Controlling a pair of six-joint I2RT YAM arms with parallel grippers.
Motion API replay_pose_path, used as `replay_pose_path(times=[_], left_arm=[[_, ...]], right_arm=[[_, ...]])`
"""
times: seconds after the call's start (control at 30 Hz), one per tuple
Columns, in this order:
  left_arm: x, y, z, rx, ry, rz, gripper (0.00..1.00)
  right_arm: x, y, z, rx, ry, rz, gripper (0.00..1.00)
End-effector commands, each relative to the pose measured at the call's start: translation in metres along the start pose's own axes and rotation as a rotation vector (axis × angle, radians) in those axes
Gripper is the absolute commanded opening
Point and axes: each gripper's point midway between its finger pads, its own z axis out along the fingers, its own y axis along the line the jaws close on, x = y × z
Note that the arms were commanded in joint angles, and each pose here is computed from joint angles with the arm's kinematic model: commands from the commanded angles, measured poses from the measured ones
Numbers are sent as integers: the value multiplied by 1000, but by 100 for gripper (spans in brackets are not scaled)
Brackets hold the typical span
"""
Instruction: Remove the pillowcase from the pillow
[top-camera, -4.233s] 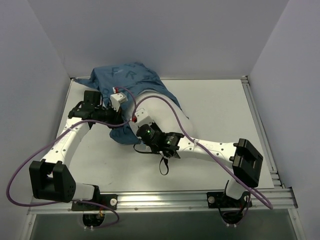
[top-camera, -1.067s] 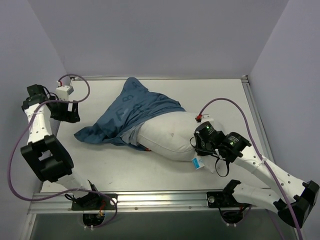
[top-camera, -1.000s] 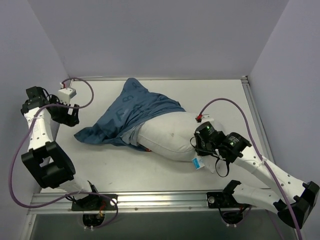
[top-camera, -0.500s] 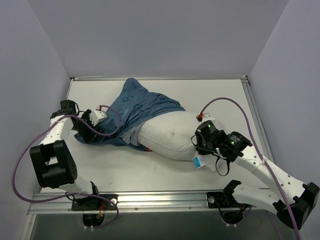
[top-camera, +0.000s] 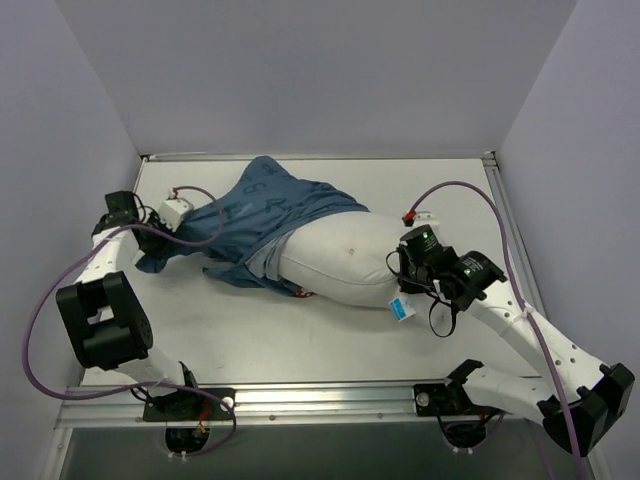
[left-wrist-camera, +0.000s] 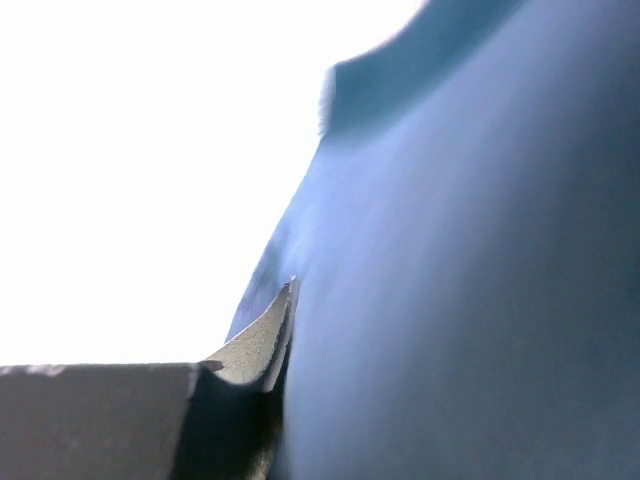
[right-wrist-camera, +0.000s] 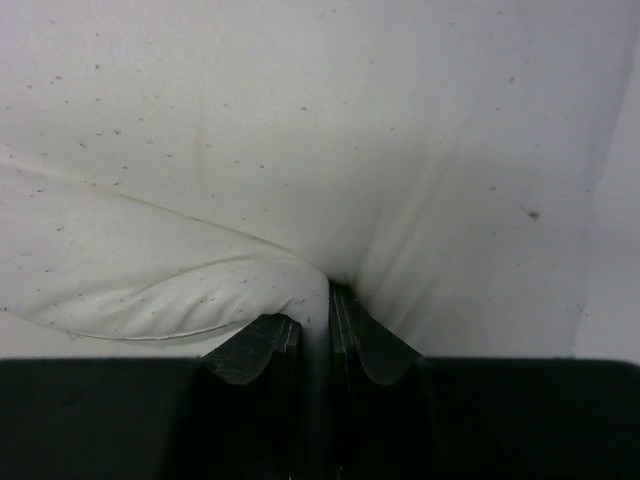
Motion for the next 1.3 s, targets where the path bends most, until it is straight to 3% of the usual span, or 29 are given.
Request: replay_pose_path(times=[0.0, 0.07, 0.17, 0.33, 0.53, 0.7, 0.83, 0.87, 0.9, 0.93, 1.07, 1.17, 1.27], left_arm=[[-36, 129, -104, -486, -148, -149, 2], [-35, 169, -154, -641, -150, -174, 2], [-42, 196, -207, -780, -145, -153, 2], [-54, 219, -254, -955, -130, -107, 2], [-54, 233, -261, -980, -136, -147, 2], [-53, 235, -239, -933, -135, -209, 2], [-92, 186, -211, -716, -288, -188, 2], [-103, 160, -201, -629, -337, -172, 2], [-110, 145, -196, -590, -358, -157, 2], [-123, 125, -186, -534, -381, -131, 2], [-130, 75, -176, -374, -452, -185, 2], [-125, 62, -173, -323, -439, -234, 2], [-120, 49, -171, -286, -431, -261, 2]], right_arm=[[-17, -35, -1, 164, -29, 11, 0], [-20, -46, -5, 187, -41, 39, 0], [-25, -61, -14, 211, -62, 81, 0], [-26, -78, -30, 273, -82, 109, 0], [-29, -83, -50, 289, -113, 131, 0], [-38, -83, -59, 281, -144, 149, 0], [-36, -68, -43, 205, -106, 87, 0], [-38, -40, -36, 56, -98, 76, 0], [-35, -28, -31, -7, -70, 60, 16], [-34, -19, -30, -60, -55, 46, 45], [-70, -4, -62, -149, -177, 47, 66], [-108, 14, -92, -238, -277, 44, 75], [-132, 40, -89, -307, -265, 22, 78]])
